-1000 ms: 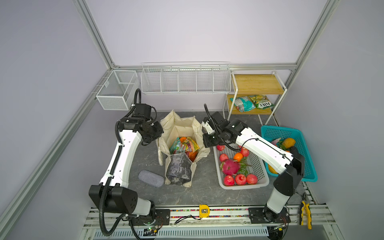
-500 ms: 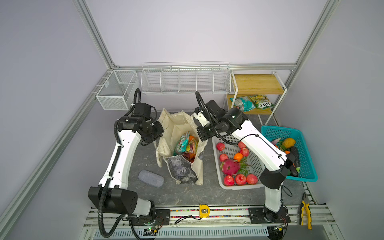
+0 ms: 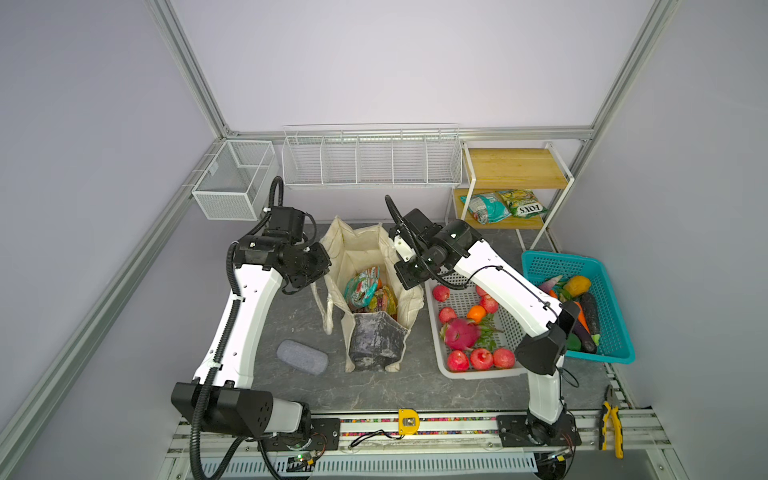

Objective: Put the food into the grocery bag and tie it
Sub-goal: 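Raise the right gripper out of the bag toward the bag's far handle, then grasp the rope handle of the tote bag with the right gripper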

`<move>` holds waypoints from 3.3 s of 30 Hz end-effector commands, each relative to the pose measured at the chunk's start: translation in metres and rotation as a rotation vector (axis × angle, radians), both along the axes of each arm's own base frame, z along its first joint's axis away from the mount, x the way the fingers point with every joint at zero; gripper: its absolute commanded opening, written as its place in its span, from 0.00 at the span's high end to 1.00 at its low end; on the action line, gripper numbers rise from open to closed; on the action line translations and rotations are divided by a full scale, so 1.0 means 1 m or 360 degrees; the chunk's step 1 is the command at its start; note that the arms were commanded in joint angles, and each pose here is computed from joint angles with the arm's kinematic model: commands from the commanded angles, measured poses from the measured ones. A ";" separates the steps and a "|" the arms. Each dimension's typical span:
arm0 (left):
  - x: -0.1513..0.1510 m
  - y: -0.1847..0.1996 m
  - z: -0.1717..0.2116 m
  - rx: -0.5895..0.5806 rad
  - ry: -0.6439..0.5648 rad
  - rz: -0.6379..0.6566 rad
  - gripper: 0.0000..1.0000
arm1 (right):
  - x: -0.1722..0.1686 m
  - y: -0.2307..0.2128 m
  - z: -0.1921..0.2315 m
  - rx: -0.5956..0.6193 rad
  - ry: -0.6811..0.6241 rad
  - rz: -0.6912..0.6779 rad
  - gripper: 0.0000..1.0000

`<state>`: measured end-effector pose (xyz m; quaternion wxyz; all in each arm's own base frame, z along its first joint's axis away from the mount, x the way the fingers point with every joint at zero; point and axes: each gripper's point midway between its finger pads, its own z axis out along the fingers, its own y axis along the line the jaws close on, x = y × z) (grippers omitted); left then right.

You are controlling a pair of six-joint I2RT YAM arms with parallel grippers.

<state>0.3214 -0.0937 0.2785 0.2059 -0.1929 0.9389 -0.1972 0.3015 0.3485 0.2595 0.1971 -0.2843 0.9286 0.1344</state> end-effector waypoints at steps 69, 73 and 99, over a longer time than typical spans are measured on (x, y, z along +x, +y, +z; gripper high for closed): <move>0.014 0.051 -0.022 0.0327 0.0233 0.0105 1.00 | 0.038 -0.040 -0.095 0.0886 0.1104 -0.1041 0.61; 0.013 0.051 -0.021 0.0326 0.0225 0.0102 1.00 | 0.040 -0.046 -0.088 0.0881 0.1032 -0.1053 0.78; 0.009 0.049 -0.012 0.0290 0.0179 0.0106 1.00 | 0.056 -0.076 0.041 0.1195 0.0155 -0.0677 0.82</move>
